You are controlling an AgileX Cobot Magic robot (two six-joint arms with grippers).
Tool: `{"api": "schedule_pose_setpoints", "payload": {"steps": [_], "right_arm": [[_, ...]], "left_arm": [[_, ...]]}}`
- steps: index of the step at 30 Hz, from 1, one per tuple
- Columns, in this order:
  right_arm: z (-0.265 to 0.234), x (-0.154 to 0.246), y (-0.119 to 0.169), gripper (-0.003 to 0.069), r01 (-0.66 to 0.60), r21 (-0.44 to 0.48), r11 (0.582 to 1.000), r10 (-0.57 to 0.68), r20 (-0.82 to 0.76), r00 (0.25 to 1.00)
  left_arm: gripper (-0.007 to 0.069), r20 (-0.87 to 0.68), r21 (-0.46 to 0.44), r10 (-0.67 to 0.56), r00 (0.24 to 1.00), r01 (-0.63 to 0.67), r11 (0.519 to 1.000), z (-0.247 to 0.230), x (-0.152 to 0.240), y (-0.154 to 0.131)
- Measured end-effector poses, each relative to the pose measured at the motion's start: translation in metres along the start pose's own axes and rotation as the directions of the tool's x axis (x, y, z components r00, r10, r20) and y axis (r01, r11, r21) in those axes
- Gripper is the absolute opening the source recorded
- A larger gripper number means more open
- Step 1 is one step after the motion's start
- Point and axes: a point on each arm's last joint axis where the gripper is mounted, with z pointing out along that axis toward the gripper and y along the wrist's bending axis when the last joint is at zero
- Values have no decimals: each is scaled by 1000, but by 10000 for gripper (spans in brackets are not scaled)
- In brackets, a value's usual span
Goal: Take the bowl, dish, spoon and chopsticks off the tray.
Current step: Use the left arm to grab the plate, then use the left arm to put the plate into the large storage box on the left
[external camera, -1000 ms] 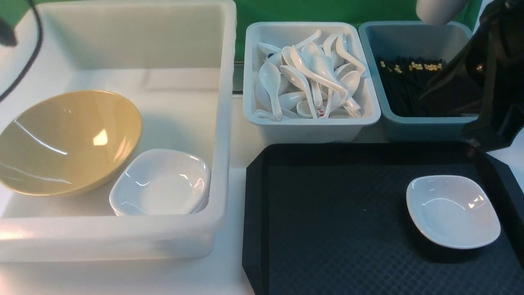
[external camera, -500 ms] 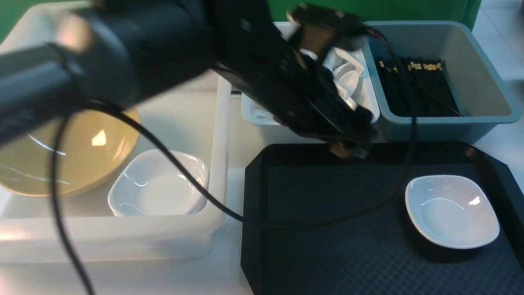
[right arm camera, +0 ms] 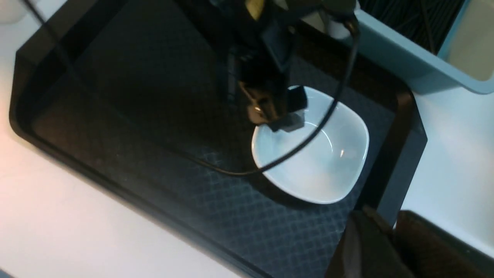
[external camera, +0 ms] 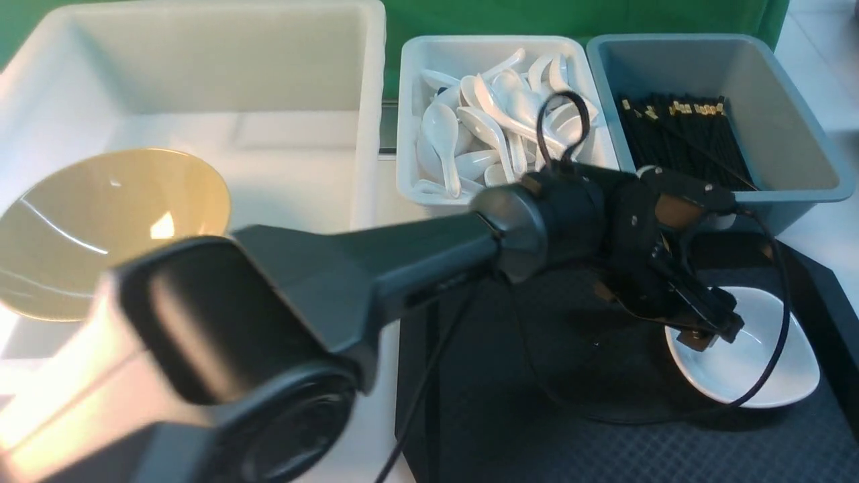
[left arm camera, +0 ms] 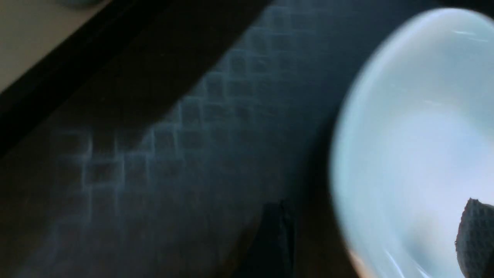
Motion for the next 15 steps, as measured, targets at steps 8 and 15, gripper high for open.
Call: {"api": "schedule_pose_setpoints", "payload": {"steps": [8, 15], "right_arm": [[1, 1, 0, 132, 63, 0, 998, -63, -4, 998], [2, 1, 1, 132, 70, 0, 998, -70, -6, 998]], "left_arm": [[151, 5, 26, -20, 1000, 19, 999, 16, -13, -1], [3, -51, 2, 94, 994, -94, 996, -45, -39, -4]]}}
